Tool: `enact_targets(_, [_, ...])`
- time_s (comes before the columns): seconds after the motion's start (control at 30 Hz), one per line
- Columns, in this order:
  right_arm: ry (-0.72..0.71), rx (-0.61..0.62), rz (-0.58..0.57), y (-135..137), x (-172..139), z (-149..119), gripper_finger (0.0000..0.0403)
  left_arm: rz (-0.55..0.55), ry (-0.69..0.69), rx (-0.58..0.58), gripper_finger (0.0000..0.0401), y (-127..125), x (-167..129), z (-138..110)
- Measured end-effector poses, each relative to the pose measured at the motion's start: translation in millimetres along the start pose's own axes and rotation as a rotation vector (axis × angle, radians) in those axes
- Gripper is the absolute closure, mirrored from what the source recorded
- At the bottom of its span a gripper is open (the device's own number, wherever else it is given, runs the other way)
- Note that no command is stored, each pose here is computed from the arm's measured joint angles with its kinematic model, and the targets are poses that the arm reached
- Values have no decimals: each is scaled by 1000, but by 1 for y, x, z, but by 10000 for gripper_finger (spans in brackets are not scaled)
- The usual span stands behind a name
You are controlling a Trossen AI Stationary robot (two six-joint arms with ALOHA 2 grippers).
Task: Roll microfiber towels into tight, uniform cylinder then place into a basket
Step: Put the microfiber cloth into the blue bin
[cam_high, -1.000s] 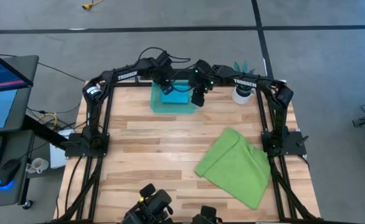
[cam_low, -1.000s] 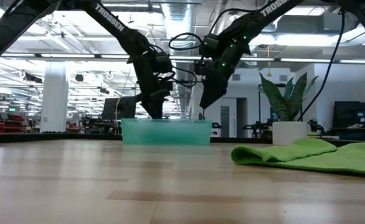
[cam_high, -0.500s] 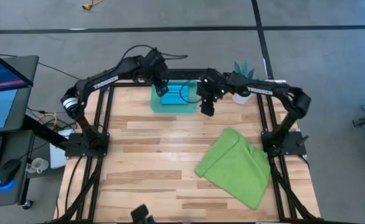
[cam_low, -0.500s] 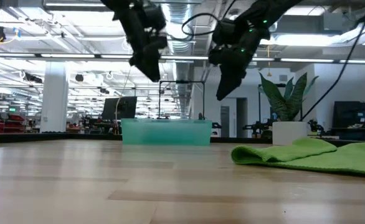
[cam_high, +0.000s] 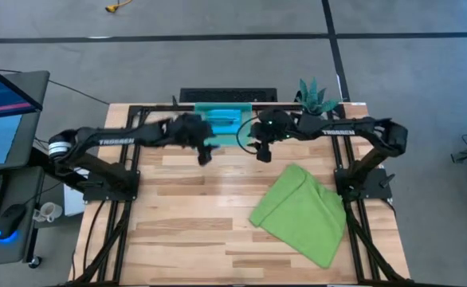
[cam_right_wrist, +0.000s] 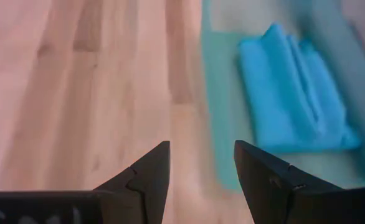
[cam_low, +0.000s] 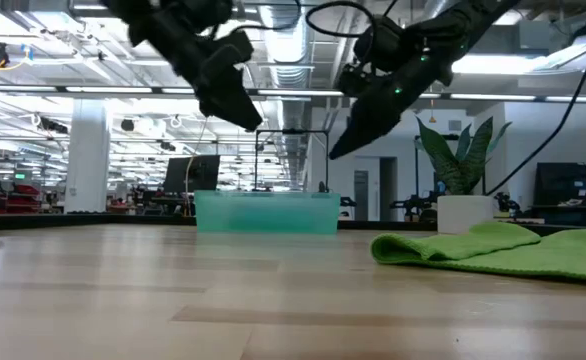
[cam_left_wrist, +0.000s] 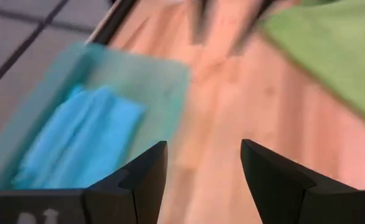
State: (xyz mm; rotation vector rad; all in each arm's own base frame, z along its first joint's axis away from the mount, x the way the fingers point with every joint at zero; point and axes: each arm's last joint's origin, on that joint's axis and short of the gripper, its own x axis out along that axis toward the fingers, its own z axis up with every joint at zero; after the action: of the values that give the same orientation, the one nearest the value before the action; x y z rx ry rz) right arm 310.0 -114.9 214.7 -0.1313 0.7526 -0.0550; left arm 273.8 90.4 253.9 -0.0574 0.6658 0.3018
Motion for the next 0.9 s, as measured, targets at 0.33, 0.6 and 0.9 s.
enact_targets(0.33, [-59,-201,-198,-26,25,42,203,-38,-238,-2,205,-54,-19,-60])
enact_targets(0.6, [135,-204,-124,-59,46,56,203,121,-249,16,205,-55,-40,-68])
enact_targets(0.9, [278,-224,-11,-61,96,29,203,144,-180,21,205,-56,-39,-76])
